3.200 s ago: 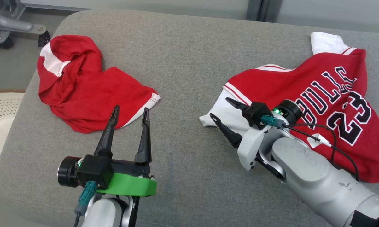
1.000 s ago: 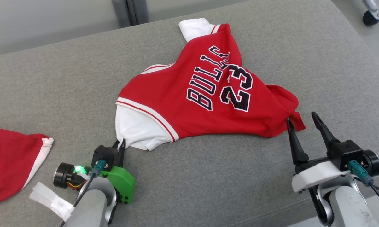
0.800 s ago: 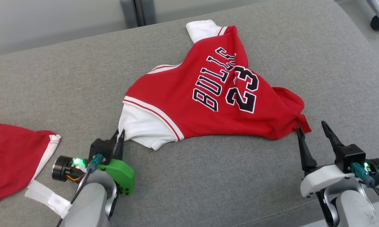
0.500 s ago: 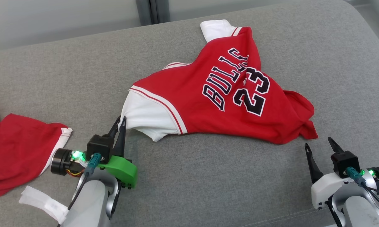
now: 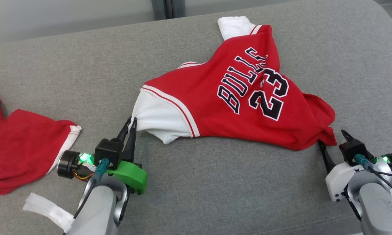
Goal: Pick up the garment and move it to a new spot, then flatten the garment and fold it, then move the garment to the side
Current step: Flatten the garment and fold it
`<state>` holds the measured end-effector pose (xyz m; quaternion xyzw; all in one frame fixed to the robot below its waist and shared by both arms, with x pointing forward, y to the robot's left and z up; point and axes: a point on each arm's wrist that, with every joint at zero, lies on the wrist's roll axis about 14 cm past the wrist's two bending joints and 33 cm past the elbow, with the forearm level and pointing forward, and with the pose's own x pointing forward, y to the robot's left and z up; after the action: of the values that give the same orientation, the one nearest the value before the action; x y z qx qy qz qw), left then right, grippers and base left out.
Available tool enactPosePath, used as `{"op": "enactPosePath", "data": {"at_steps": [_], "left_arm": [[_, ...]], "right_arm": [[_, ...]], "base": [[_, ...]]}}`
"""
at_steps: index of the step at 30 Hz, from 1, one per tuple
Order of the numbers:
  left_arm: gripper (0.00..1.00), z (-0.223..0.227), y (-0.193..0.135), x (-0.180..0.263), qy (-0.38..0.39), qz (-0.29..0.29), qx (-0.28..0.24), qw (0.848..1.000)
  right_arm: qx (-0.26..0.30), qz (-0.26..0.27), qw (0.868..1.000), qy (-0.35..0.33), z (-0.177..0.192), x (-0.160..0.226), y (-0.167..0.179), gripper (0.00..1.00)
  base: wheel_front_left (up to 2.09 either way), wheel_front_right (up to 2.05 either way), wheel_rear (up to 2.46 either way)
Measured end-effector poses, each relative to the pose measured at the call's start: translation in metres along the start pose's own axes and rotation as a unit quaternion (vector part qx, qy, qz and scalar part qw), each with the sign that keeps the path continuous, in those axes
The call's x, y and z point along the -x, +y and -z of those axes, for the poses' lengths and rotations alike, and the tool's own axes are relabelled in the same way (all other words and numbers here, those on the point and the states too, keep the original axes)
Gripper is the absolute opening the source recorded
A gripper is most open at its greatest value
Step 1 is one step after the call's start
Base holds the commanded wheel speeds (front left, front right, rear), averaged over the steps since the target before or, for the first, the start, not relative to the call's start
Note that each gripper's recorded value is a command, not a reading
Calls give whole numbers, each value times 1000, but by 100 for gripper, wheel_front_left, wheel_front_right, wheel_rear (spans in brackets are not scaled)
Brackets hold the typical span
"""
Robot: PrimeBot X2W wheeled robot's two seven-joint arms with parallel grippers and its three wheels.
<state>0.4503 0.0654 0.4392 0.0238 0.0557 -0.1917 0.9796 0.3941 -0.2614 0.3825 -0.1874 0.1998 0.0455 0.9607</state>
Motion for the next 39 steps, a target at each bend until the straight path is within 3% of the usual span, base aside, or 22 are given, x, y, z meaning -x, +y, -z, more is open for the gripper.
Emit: {"op": "enactPosePath", "data": {"at_steps": [15,16,18,26,28,32,39], "left_arm": [[3,2,4,4,3,-6,1,1000],[3,2,4,4,3,-5,1,1000],[4,3,4,4,4,-5,1,1000],[2,-4,7,4,-5,-11,4,1000],[0,-14,13,4,-21,-26,43,999],[0,-41,17,2,-63,-29,66,995],[0,-108,35,-4,-153,-34,82,984]], "right_arm": [[-50,-13,999,-5,-9,-17,13,100],[-53,-13,998,-3,-8,-18,13,48],[-59,-16,998,3,-5,-18,15,0],[-98,-17,995,5,-3,-14,16,0],[-120,-18,993,-10,-12,-13,18,0],[-187,-40,979,-65,-51,-11,30,0],[-243,-86,953,-158,-136,10,10,0]], "base": [[0,0,0],[0,0,0],[0,0,0],[0,0,0],[0,0,0],[0,0,0],[0,0,0]]}}
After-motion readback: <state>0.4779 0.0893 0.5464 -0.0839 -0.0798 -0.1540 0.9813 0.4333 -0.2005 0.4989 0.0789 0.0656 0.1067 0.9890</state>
